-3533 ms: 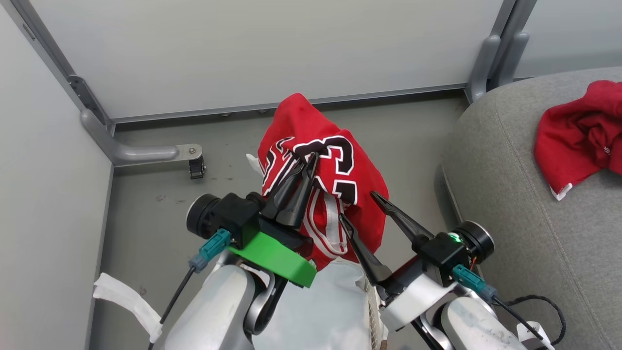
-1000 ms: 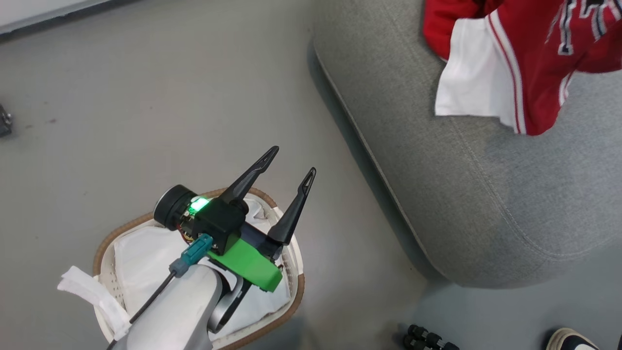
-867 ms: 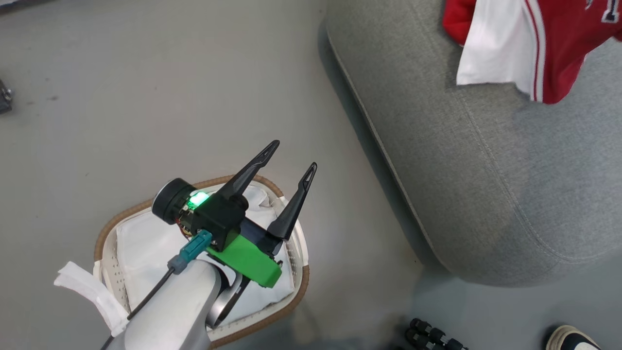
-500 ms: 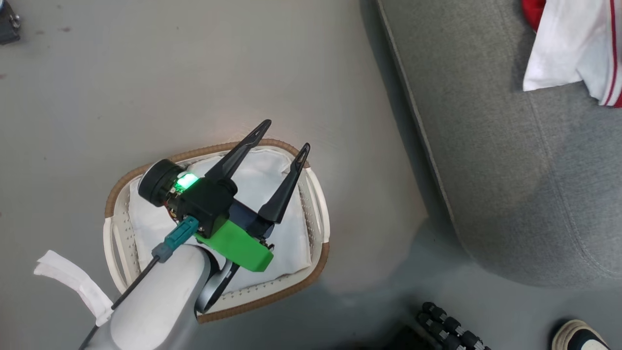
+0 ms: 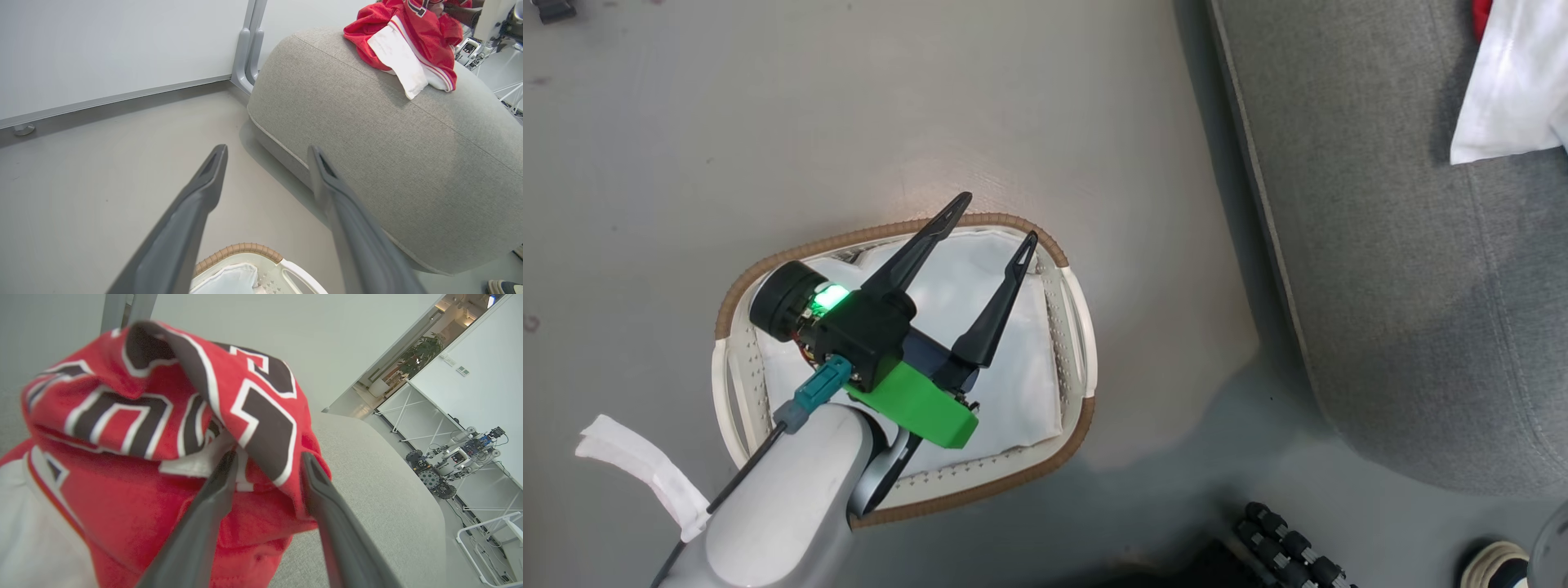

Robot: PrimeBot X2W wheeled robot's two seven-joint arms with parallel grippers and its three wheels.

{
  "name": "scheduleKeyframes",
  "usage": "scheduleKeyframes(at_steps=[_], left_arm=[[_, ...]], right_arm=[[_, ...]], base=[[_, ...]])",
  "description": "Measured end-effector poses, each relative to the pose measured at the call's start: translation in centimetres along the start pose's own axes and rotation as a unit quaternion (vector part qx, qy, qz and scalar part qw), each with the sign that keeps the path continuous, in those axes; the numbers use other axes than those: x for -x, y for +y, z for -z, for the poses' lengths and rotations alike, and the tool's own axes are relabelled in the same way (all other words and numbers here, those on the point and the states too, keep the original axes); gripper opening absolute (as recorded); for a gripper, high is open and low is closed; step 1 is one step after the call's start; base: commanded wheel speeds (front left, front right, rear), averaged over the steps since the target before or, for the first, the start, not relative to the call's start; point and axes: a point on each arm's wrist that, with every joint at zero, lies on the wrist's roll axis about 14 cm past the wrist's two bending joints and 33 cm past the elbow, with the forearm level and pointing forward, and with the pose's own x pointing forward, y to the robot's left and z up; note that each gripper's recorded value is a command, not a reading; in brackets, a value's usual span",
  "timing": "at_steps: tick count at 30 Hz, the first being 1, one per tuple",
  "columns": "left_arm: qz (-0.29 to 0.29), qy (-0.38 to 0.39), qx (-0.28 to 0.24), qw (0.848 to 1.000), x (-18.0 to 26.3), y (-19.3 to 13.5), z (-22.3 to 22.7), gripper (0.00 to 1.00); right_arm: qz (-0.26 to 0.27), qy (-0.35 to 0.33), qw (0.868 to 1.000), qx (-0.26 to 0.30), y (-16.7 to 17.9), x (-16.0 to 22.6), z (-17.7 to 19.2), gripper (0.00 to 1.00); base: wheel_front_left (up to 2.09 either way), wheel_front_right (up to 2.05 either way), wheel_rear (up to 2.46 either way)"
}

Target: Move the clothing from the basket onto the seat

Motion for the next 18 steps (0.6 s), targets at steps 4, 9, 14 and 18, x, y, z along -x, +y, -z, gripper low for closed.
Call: scheduleKeyframes(at_steps=[4,9,14,18], left_arm=[[0.002,-0.01,-0.008,1.0,-0.3,-0.6,-1.2,1.0],[-0.002,-0.016,-0.016,1.0,0.0,-1.3,-2.3,1.0],[-0.007,-0.025,-0.025,0.999,0.4,-2.5,-3.6,1.0],[-0.024,-0.034,-0.038,0.998,1.2,-2.6,-5.0,1.0]], right_arm=[[0.002,0.003,1.0,-0.002,-1.4,1.5,1.0,1.0],[0.0,0.003,1.0,-0.016,-2.6,3.5,1.7,1.0],[-0.029,-0.025,0.998,-0.043,-1.4,5.2,-0.1,1.0],[-0.061,-0.06,0.993,-0.077,0.2,6.4,-2.8,1.0]], base=[[0.0,0.0,0.0],[0.0,0.0,0.0],[0.0,0.0,0.0],[0.0,0.0,0.0]])
